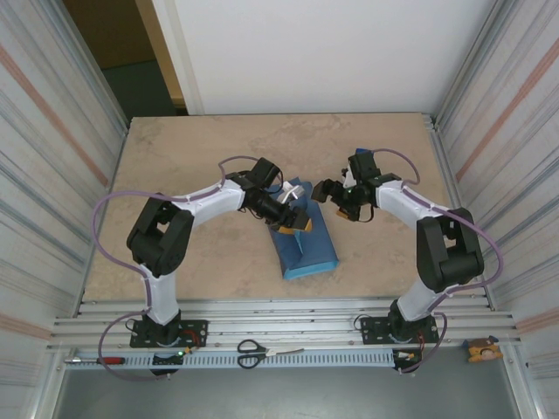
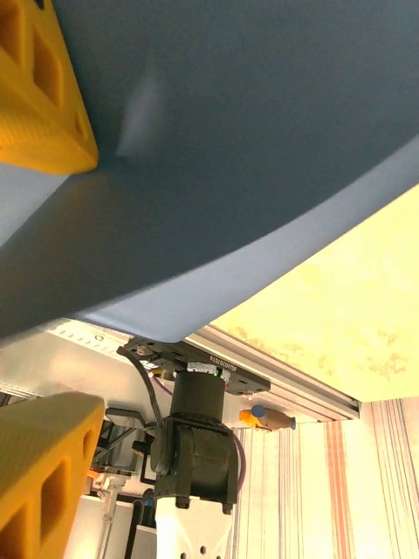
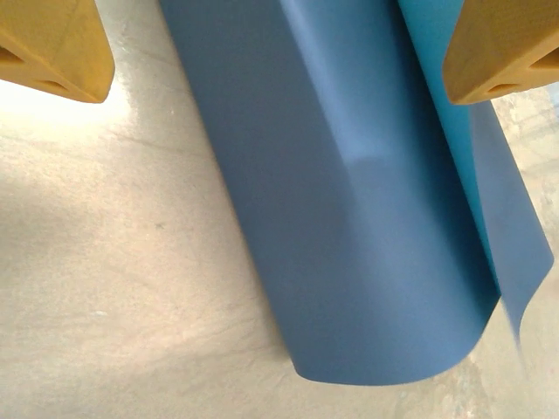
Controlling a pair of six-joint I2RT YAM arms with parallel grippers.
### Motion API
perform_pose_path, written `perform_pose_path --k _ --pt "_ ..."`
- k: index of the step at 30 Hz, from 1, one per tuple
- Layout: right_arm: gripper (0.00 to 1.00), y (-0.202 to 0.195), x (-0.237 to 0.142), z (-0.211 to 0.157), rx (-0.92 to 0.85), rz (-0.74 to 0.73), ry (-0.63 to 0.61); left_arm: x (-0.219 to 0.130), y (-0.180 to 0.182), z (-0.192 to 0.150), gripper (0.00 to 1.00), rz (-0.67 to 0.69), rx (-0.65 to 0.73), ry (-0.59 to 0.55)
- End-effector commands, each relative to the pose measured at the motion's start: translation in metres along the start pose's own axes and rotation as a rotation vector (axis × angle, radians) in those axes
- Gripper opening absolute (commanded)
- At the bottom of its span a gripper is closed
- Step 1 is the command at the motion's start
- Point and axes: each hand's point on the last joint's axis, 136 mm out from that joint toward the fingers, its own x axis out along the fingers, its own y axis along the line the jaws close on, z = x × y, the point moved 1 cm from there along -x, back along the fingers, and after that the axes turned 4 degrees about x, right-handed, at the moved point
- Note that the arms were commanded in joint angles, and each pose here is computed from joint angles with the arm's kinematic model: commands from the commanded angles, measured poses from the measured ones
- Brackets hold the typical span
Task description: Wrap the gift box in paper
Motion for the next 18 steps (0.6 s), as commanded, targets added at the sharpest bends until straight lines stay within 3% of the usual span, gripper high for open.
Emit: perform_pose_path --k 1,3,7,12,18 --pt "0.95 -0.006 -0.01 -0.006 -0.014 -0.011 0.001 0.032 0.064 -0.022 0.78 0.158 -0.04 0.056" --pt "0.95 -0.007 -0.012 -0.008 -0.014 -0.012 0.002 0.032 0.065 -0.022 0.89 0.158 -0.039 0.052" --pt "0.96 -0.006 -0.014 -0.011 -0.016 0.009 0.008 0.034 0.066 -0.022 0.95 0.151 -0.037 0.052" --pt "0.97 0.003 -0.015 -0.012 -0.026 0.058 0.016 0.036 0.068 -0.023 0.96 0.148 -0.041 0.056" --pt "0.93 0.01 0.007 -0.029 -0.06 0.095 0.131 0.037 0.068 -0.023 0.96 0.14 -0.042 0.059"
